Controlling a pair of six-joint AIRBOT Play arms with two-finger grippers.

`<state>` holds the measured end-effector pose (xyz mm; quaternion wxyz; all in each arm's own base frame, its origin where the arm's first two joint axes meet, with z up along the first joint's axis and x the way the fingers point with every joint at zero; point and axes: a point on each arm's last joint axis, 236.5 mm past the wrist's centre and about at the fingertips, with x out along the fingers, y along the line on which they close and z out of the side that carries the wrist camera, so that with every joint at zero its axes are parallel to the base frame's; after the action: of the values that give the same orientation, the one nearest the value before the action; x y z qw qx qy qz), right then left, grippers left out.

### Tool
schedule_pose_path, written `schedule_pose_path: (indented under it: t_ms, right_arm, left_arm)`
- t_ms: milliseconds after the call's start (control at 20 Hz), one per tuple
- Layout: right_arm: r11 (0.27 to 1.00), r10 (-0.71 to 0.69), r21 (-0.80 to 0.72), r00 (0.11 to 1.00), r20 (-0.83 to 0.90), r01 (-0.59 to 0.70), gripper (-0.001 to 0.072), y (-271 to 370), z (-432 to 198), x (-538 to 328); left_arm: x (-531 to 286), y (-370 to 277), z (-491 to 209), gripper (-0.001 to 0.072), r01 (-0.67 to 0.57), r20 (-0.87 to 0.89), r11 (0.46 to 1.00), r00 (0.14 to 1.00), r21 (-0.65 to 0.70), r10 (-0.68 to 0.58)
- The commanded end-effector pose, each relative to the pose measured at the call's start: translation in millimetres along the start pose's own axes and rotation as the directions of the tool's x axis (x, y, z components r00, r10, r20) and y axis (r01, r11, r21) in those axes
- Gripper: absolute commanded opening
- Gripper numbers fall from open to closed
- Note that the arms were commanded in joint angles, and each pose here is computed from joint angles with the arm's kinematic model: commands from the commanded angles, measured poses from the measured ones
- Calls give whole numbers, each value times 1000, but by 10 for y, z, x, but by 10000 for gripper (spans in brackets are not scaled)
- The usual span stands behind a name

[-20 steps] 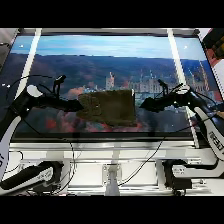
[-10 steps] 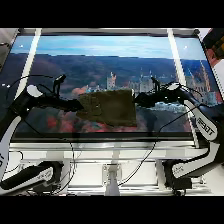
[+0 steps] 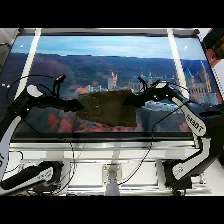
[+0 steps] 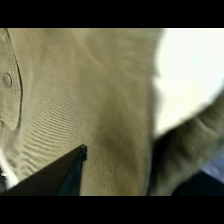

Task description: Fold the clothes and pants, and hang the long-sleeved shirts on hangers.

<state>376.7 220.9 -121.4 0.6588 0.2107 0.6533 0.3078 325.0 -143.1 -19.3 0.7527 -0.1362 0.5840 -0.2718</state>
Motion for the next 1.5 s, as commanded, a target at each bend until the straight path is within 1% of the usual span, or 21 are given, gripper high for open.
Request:
schedule_pose_path:
  t_ms: [0, 50, 100, 200, 300, 400, 500, 600, 750, 800, 900, 1000, 1050, 1150, 1200, 1250, 1300, 1450]
  right_arm:
    - [996, -10, -92, 1000, 16, 11, 290, 171, 73, 118]
    - [994, -10, -104, 1000, 24, 12, 152, 202, 112, 109]
    - [993, -5, -116, 999, 32, 9, 34, 248, 158, 77]
    - [988, 4, -152, 999, 47, 3, 31, 351, 252, -77]
    - [979, -10, -202, 996, 85, 28, 30, 430, 375, -362]
    - [975, -55, -204, 983, 174, 91, 30, 444, 538, -795]
    - [967, -122, -181, 952, 280, 177, 30, 394, 637, -1347]
    - [953, -215, -120, 899, 382, 279, 30, 263, 637, -1977]
    - [893, -408, 44, 763, 501, 448, 30, -52, 408, -3010]
    - [861, -475, 110, 707, 524, 497, 30, -171, 271, -3343]
    - [769, -622, 298, 554, 553, 565, 30, -433, -102, -4077]
    - [665, -740, 502, 397, 543, 552, 30, -657, -530, -4711]
    - [606, -791, 597, 321, 520, 526, 30, -759, -786, -5001]
    - [498, -866, 739, 211, 454, 453, 30, -936, -1266, -5418]
    - [444, -895, 786, 180, 408, 430, 30, -1026, -1499, -5551]
    - [387, -922, 827, 173, 347, 407, 30, -1126, -1753, -5622]
    - [319, -946, 866, 186, 266, 385, 31, -1228, -2049, -5642]
    - [100, -979, 941, 199, 36, 323, 30, -1426, -2900, -5735]
  left_arm:
    - [2, 21, 35, 380, -8, 15, 1000, 1000, 0, 8]
    - [0, 32, 60, 380, -13, 25, 1000, 1000, 0, 13]
    - [-2, 47, 91, 380, -19, 39, 1000, 999, 0, 19]
    - [-42, 66, 182, 380, -29, 69, 1000, 997, 3, 29]
    - [-160, 19, 357, 380, -37, 110, 998, 993, 40, 33]
    - [-352, -83, 600, 360, -53, 174, 992, 984, 111, 34]
    - [-590, -232, 818, 360, -71, 236, 982, 971, 175, 28]
    - [-849, -399, 980, 360, -89, 302, 972, 953, 218, 19]
    - [-1212, -622, 1062, 360, -123, 388, 956, 922, 267, 10]
    - [-1324, -683, 1051, 360, -134, 412, 951, 911, 278, 8]
    - [-1534, -747, 1018, 360, -186, 456, 935, 890, 302, 30]
    - [-1744, -684, 954, 360, -298, 493, 897, 863, 325, 109]
    - [-1846, -643, 920, 360, -353, 509, 874, 848, 333, 148]
    - [-2049, -571, 860, 360, -451, 543, 826, 810, 339, 220]
    - [-2136, -533, 833, 360, -492, 556, 802, 792, 339, 252]
    - [-2203, -511, 812, 360, -521, 566, 784, 778, 337, 274]
    - [-2248, -499, 797, 360, -539, 573, 772, 768, 336, 287]
    - [-2272, -501, 789, 360, -546, 578, 768, 763, 336, 290]
